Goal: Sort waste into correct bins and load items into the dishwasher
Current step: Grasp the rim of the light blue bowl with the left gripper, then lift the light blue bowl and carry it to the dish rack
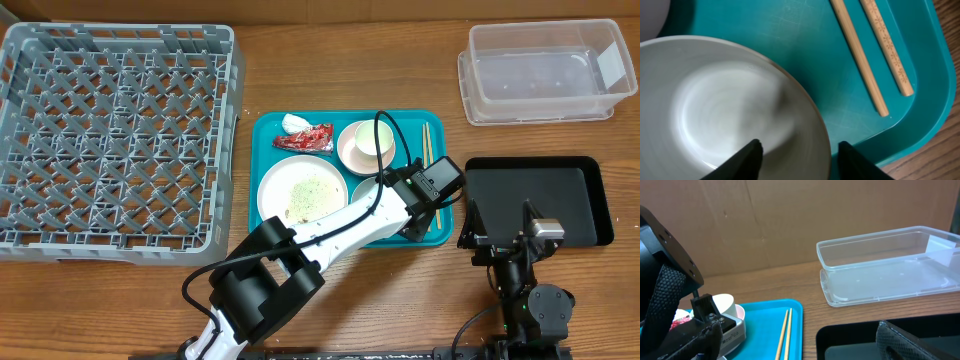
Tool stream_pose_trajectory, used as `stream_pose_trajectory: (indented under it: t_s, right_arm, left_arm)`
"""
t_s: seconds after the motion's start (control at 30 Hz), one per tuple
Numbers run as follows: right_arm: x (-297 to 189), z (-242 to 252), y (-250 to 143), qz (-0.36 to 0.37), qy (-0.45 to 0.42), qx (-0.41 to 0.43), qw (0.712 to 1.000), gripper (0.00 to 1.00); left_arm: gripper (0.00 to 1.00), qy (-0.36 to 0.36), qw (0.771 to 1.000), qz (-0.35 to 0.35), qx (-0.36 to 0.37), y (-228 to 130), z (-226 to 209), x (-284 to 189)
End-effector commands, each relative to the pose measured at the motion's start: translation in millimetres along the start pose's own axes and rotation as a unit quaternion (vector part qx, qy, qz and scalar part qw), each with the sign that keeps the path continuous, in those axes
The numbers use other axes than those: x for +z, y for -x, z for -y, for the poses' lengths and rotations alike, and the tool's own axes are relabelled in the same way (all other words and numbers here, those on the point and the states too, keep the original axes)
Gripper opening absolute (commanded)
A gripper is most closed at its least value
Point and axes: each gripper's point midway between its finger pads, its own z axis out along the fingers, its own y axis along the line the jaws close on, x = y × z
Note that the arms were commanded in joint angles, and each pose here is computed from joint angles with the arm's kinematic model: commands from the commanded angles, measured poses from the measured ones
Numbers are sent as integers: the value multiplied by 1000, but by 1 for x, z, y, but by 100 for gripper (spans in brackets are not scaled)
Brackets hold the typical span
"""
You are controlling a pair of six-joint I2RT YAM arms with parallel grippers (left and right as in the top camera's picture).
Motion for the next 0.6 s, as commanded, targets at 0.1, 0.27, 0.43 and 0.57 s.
stream_pose_trajectory:
  t_s: [0.1,0.27,0.43,0.57]
  right_arm:
    - [0,1,-1,3,-2,-4,1000,100]
    - [0,1,-1,3,-2,-4,1000,100]
    - [0,1,-1,3,-2,-4,1000,100]
    - [0,1,-1,3,-2,-4,1000,100]
  left_arm:
    - [34,2,1000,-2,8,-2,2,5]
    - [12,-18,1000,-13,7,-6,9,5]
    - [4,-56,998,-29,7,-11,22,3]
    - [4,-62,998,-21,7,-4,26,-5]
